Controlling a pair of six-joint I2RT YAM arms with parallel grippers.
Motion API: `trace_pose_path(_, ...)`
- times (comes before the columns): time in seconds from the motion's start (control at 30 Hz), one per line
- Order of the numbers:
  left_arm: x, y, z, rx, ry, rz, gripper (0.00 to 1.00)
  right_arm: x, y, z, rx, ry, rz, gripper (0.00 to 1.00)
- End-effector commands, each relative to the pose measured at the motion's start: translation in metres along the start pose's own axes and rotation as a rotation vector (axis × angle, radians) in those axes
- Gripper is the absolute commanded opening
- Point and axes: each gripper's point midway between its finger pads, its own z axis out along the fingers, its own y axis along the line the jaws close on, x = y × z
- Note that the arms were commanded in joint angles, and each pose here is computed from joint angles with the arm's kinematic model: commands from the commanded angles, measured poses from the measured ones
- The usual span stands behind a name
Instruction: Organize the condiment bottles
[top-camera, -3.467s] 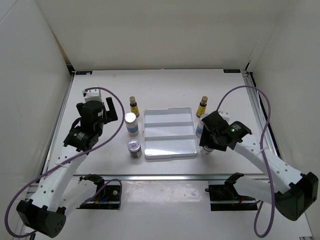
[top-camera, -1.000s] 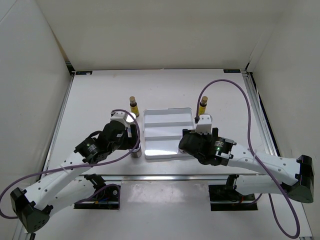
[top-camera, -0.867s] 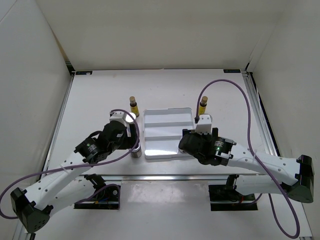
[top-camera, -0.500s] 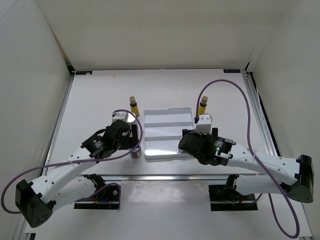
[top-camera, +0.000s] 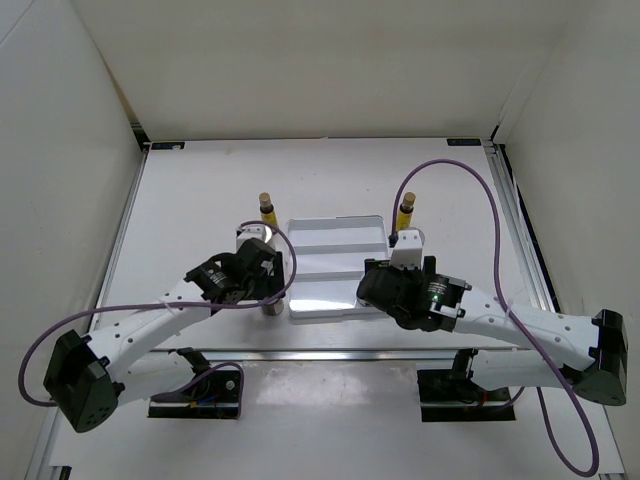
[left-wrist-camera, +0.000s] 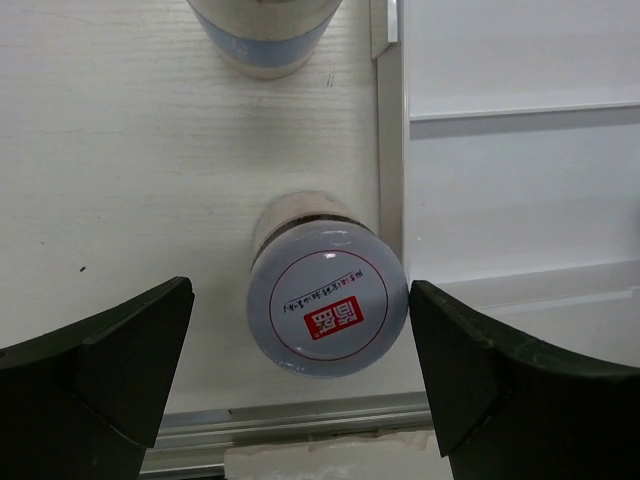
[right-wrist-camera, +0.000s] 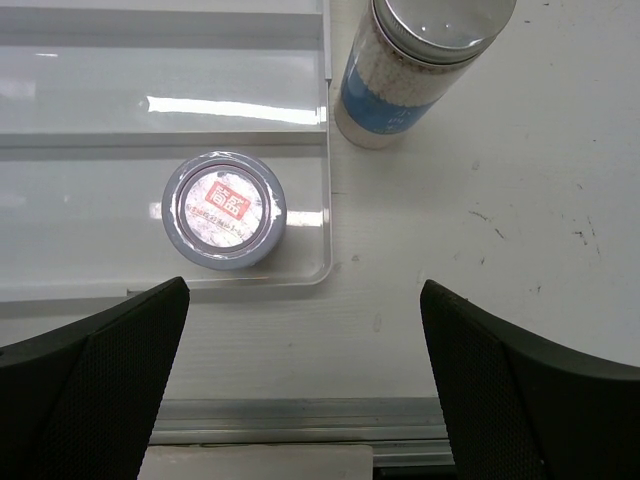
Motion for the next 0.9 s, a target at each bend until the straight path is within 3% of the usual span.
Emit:
trace_pose_path(0.0, -0.006, -0.004, 0.005, -0.012, -0.01, 0.007, 1.0, -0.001, 0.001, 0.003, 0.008, -0.022, 0.022, 1.0)
trace_pose_path(0.23, -0.004, -0.011, 0.018, -0.018, 0.013, 0.006, 0.99, 0.0, -0.001, 0.003, 0.008, -0.022, 0.022, 1.0)
trace_pose_path(0.37, -0.001, -0.012, 0.019, -0.017, 0.027, 0.009, 0.85, 0.003, -0.004, 0.003, 0.008, -0.023, 0.032, 1.0)
trace_pose_path(0.4, -0.002, -0.014, 0.016, 0.0, 0.024, 0.004, 0.74, 0.003, -0.005, 0.003, 0.008, -0.023, 0.032, 1.0)
trace_pose_path(0.5, -0.008, -0.016, 0.009, 0.023, -0.005, -0.008, 0.56, 0.005, -0.004, 0.002, 0.002, -0.016, 0.032, 1.0)
trace_pose_path(0.73, -0.039, -0.026, -0.023, 0.038, -0.065, -0.018, 0.3, 0.006, -0.007, 0.001, 0.001, -0.016, 0.044, 1.0)
trace_pose_path(0.87, -0.076, -0.043, -0.055, 0.056, -0.163, -0.013, 0.21, 0.008, -0.009, 0.001, 0.002, -0.016, 0.043, 1.0)
